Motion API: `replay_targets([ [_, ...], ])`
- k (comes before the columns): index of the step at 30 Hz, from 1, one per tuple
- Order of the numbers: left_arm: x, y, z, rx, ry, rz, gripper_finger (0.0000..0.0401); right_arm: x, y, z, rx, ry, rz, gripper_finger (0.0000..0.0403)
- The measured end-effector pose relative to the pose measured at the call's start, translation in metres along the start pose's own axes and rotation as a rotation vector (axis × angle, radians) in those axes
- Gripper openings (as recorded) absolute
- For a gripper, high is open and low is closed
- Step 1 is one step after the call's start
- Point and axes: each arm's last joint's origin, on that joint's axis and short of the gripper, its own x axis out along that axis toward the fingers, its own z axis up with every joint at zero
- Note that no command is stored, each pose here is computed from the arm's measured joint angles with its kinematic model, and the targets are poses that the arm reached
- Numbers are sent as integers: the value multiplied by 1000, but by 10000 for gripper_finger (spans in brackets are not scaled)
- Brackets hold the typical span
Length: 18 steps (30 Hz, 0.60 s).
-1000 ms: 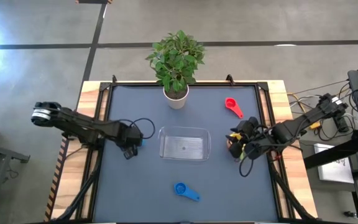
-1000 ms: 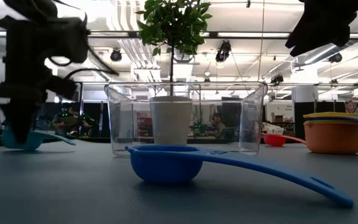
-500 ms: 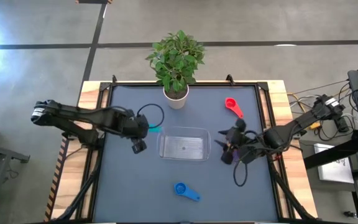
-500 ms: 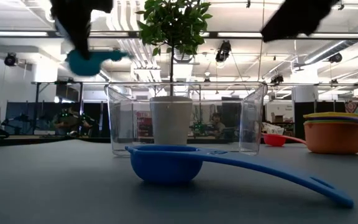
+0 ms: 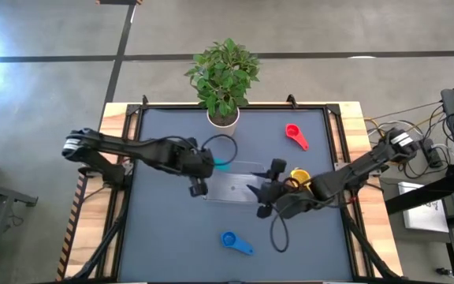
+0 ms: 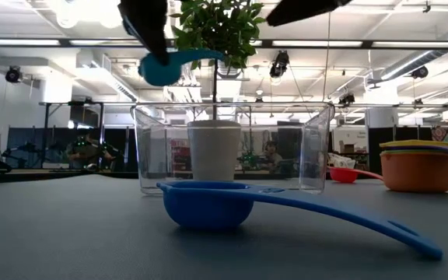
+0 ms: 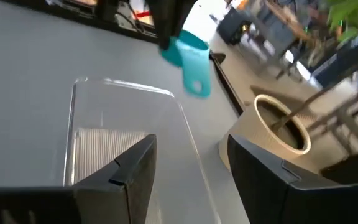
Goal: Nest measuring cups in basket
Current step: Stack the light blue measuring cup on top of the yellow measuring cup
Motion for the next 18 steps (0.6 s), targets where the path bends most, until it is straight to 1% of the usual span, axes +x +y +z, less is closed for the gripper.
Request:
replay_targets([
  [2,7,-5,5,22,11,7,1,7,-4,6,50,36,14,198],
  [6,15,-12,12,53,10,20,0,28,-17,17,139,119,154,231],
  [8,18,-16,14,64,0,19,0,40,-20,19,144,141,188,254],
  [11,18,-18,17,66,-27,9,0,55,-24,22,139,161,199,288],
  [13,16,-19,17,68,-39,4,0,63,-28,22,139,178,185,308],
  [18,14,-22,16,74,-49,-3,0,81,-33,23,126,195,147,337],
])
